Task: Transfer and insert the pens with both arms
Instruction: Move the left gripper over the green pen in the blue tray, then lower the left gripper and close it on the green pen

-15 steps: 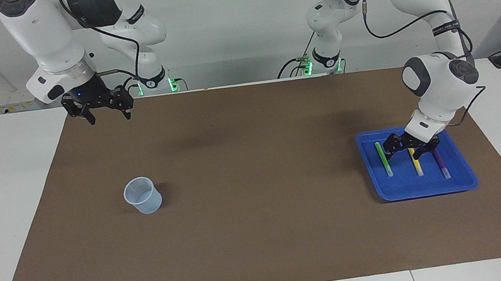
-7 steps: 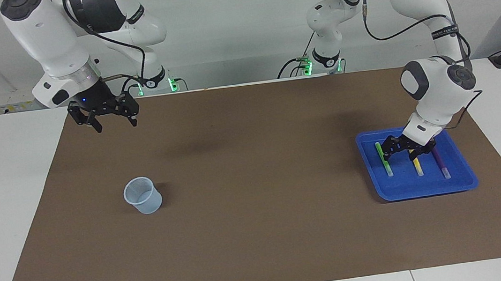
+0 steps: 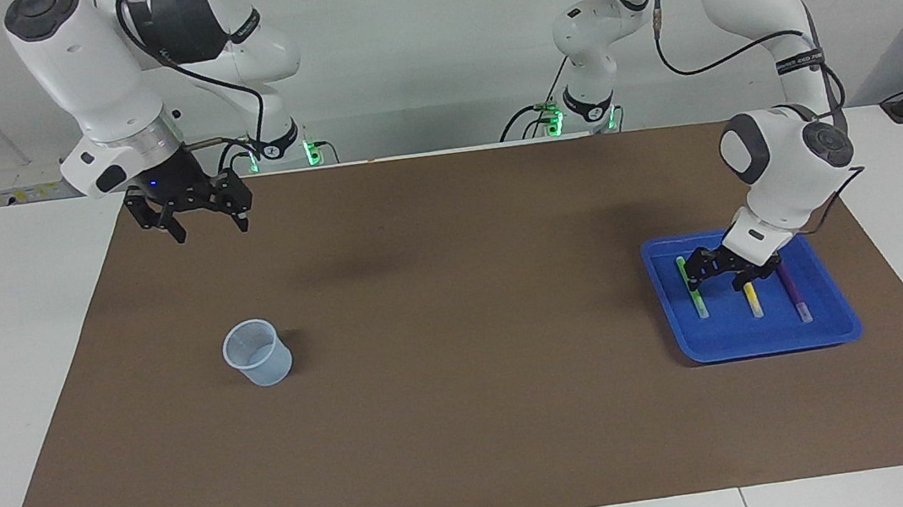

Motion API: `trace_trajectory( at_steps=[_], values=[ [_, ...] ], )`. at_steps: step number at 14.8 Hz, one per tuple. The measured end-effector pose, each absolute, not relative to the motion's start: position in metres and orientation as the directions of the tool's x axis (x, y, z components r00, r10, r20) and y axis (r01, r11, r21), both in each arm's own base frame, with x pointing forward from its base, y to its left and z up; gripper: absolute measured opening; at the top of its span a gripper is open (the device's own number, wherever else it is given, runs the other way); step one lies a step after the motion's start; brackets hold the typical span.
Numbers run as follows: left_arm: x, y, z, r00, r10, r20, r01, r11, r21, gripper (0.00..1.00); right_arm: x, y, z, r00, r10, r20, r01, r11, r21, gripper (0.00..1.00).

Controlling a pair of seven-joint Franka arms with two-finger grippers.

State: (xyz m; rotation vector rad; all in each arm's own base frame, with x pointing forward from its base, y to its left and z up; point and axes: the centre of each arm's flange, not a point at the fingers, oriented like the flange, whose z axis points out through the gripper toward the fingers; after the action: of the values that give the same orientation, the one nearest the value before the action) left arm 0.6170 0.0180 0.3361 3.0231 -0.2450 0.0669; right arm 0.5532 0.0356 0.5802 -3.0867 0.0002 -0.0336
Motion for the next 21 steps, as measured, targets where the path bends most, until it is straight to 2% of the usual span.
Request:
trace_trajectory(
  at_steps=[6,10,12,16,19,20,21],
  values=[
    [0.608,0.015,0.317,0.986,-0.157,0.063,-0.163,-0.981,0.102,0.82,0.553,0.036,0.58,1.0,-0.001,0.022,0.0,-0.999,-0.055,1.0],
    [0.607,0.014,0.315,0.985,-0.158,0.065,-0.164,-0.981,0.102,0.81,0.553,0.036,0.58,1.0,-0.001,0.022,0.001,-0.999,-0.055,1.0],
    [0.607,0.014,0.315,0.985,-0.158,0.065,-0.164,-0.981,0.102,0.74,0.554,0.036,0.581,1.0,-0.001,0.029,0.001,-0.998,-0.055,1.0],
    [0.606,0.014,0.314,0.985,-0.158,0.062,-0.164,-0.981,0.102,0.68,0.554,0.036,0.581,1.0,-0.001,0.031,0.001,-0.998,-0.055,1.0],
    [0.604,0.014,0.311,0.986,-0.158,0.056,-0.163,-0.981,0.103,0.68,0.554,0.036,0.581,0.999,0.012,0.031,0.014,-0.998,-0.055,1.0],
    [0.604,0.014,0.31,0.986,-0.158,0.055,-0.163,-0.981,0.104,0.62,0.554,0.036,0.58,0.999,0.019,0.031,0.021,-0.998,-0.054,1.0],
    [0.603,0.014,0.31,0.986,-0.158,0.055,-0.163,-0.981,0.104,0.62,0.554,0.036,0.58,0.999,0.023,0.031,0.025,-0.998,-0.054,1.0]
  ],
)
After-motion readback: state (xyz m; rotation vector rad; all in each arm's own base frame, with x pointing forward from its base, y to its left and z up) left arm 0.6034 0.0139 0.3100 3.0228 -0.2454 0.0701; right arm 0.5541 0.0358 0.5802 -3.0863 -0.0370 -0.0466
